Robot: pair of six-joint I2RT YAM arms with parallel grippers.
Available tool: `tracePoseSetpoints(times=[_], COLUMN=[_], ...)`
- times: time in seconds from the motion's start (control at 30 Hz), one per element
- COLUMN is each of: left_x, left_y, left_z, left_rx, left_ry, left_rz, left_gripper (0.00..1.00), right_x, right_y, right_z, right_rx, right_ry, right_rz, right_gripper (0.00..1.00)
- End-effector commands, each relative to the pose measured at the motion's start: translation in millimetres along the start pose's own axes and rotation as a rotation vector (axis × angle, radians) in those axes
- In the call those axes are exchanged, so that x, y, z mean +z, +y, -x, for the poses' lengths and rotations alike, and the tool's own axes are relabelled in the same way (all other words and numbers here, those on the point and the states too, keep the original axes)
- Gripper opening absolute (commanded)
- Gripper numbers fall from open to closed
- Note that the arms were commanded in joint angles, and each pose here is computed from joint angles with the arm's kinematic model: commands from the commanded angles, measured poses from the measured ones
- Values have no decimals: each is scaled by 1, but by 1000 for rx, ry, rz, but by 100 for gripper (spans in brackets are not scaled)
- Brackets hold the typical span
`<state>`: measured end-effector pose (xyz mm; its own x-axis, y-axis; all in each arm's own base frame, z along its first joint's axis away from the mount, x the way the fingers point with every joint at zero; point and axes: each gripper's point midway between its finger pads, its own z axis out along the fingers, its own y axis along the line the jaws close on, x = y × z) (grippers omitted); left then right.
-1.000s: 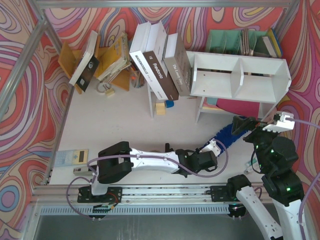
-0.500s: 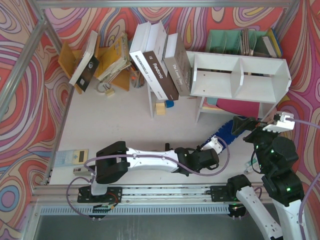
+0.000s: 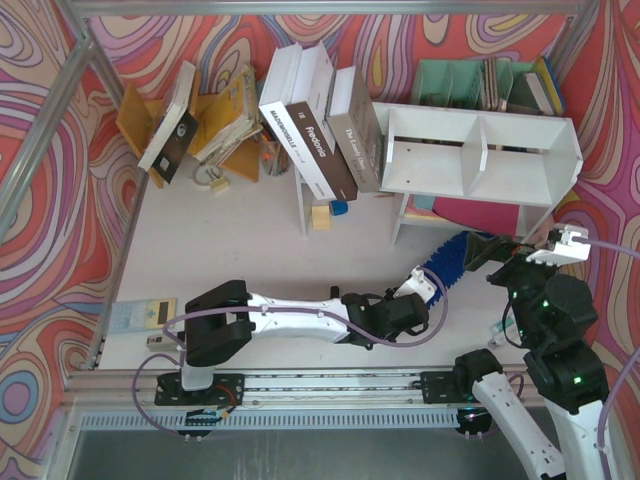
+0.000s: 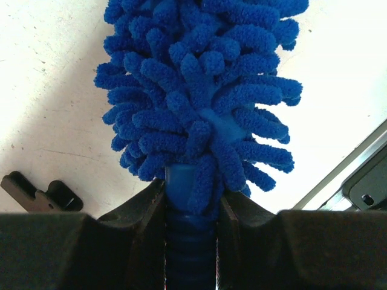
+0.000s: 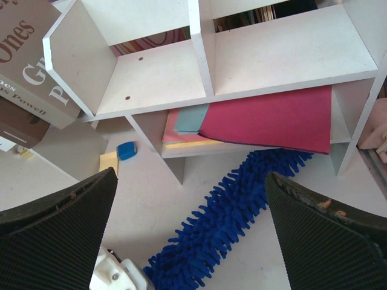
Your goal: Dust the bookshelf with a duster
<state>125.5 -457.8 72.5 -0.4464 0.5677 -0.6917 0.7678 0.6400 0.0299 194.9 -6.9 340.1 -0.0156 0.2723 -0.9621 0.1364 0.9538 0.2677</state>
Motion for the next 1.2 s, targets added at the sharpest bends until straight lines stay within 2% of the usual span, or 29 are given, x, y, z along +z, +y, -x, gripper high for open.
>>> tracePoseSetpoints(times=[0.0, 0.33, 0.6, 0.93, 1.17], left_x=[8, -2, -26, -64, -72], left_y=[-4, 14, 40, 78, 94], left_z=[10, 9, -16, -35, -61], left_rx=[-71, -130, -203, -330, -360], left_ry=[-50, -79, -84, -160, -132], left_rz=[-19, 43, 96, 165, 209], left_gripper=[0, 0, 0, 0, 0], right_x=[-3, -5, -2, 4, 5], right_y=[-1, -1, 2, 5, 6], right_z=[0, 4, 5, 3, 5], right_rx=[0, -2, -3, -2, 0], right_ry=[-7, -13, -14, -7, -11], right_rz=[5, 4, 9, 19, 21], right_gripper=[99, 99, 99, 99, 99])
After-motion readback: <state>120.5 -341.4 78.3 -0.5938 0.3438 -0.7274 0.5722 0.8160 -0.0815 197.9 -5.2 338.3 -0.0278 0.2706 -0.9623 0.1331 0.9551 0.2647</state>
